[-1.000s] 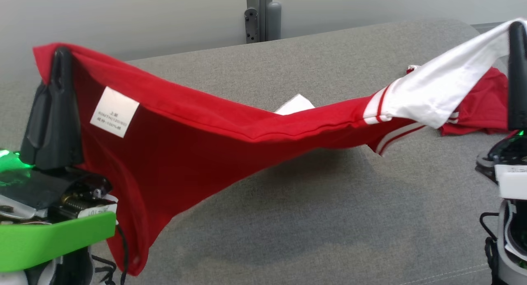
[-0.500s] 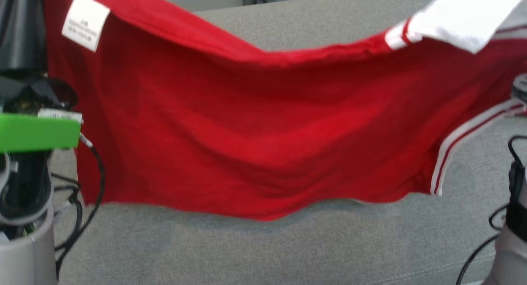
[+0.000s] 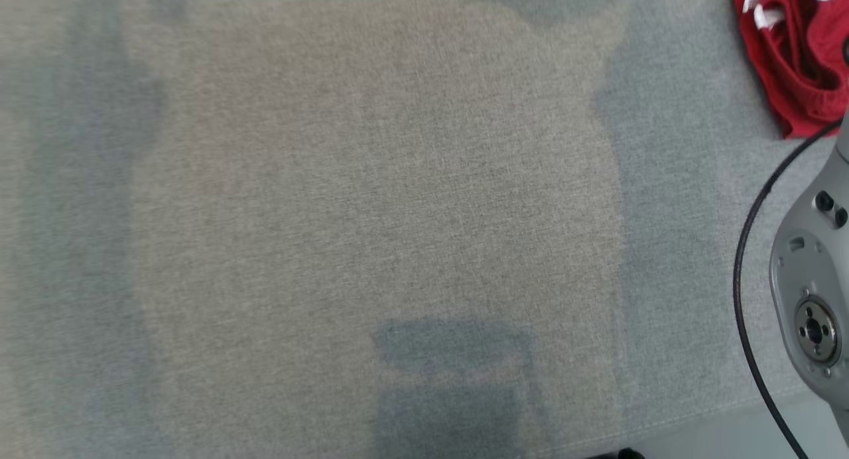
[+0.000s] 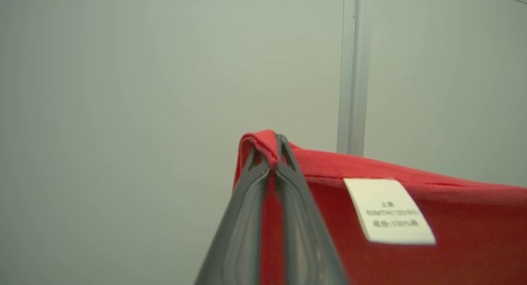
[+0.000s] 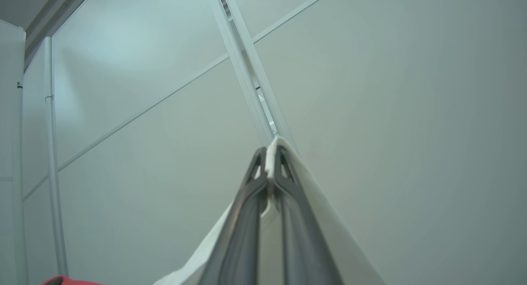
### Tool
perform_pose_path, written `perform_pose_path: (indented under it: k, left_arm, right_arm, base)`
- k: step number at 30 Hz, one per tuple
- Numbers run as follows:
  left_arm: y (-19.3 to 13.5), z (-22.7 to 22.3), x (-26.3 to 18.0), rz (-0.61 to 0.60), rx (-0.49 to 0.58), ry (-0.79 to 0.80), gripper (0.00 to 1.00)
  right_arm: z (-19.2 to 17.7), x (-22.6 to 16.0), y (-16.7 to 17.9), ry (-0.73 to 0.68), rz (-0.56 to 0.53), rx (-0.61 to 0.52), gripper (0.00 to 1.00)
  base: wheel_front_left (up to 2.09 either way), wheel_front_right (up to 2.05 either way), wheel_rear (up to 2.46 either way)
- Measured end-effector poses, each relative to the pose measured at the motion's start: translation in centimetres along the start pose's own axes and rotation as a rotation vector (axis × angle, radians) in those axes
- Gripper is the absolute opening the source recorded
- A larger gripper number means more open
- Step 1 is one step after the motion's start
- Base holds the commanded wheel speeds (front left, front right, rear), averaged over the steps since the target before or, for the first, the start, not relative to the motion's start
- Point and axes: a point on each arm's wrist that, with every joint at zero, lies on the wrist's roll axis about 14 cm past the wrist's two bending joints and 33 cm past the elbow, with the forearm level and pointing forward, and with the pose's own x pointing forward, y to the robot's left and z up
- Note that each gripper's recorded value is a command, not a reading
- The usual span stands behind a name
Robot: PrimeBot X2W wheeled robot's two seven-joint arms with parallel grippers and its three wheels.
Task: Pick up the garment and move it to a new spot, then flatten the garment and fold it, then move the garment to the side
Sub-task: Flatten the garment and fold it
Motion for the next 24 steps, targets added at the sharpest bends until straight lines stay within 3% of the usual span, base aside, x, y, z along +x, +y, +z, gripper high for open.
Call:
perform_pose_path:
  k: [5,7,8,10,15,19,24]
  left_arm:
    - [2.8,-3.1,1.8,0.044,0.021,-0.066,0.00]
    - [4.5,-6.9,1.4,0.075,0.008,-0.028,0.00]
    - [6.1,-11.1,0.3,0.109,-0.001,0.031,0.00]
    - [7.7,-16.0,-1.7,0.154,-0.026,0.107,0.00]
    - [9.7,-23.6,-5.8,0.226,-0.100,0.208,0.00]
    - [9.2,-25.9,-7.4,0.227,-0.146,0.239,0.00]
    - [7.6,-24.5,-8.2,0.184,-0.209,0.216,0.00]
  right_arm:
    - [-5.3,-1.2,-1.4,0.062,-0.008,0.047,0.00]
    - [-8.4,-2.7,-2.1,0.121,-0.017,0.057,0.00]
    - [-11.7,-4.9,-3.0,0.196,-0.036,0.069,0.00]
    - [-15.0,-7.4,-3.9,0.273,-0.059,0.085,0.00]
    - [-20.2,-12.3,-4.8,0.398,-0.087,0.117,0.00]
    - [-21.6,-14.7,-4.5,0.436,-0.090,0.142,0.00]
    - [-20.6,-16.2,-3.6,0.458,-0.082,0.167,0.00]
  base:
    - [0.00,0.00,0.00]
    - [0.00,0.00,0.00]
    - [0.00,0.00,0.00]
    - [0.00,0.00,0.00]
    - [0.00,0.00,0.00]
    - [0.00,0.00,0.00]
    - [0.00,0.00,0.00]
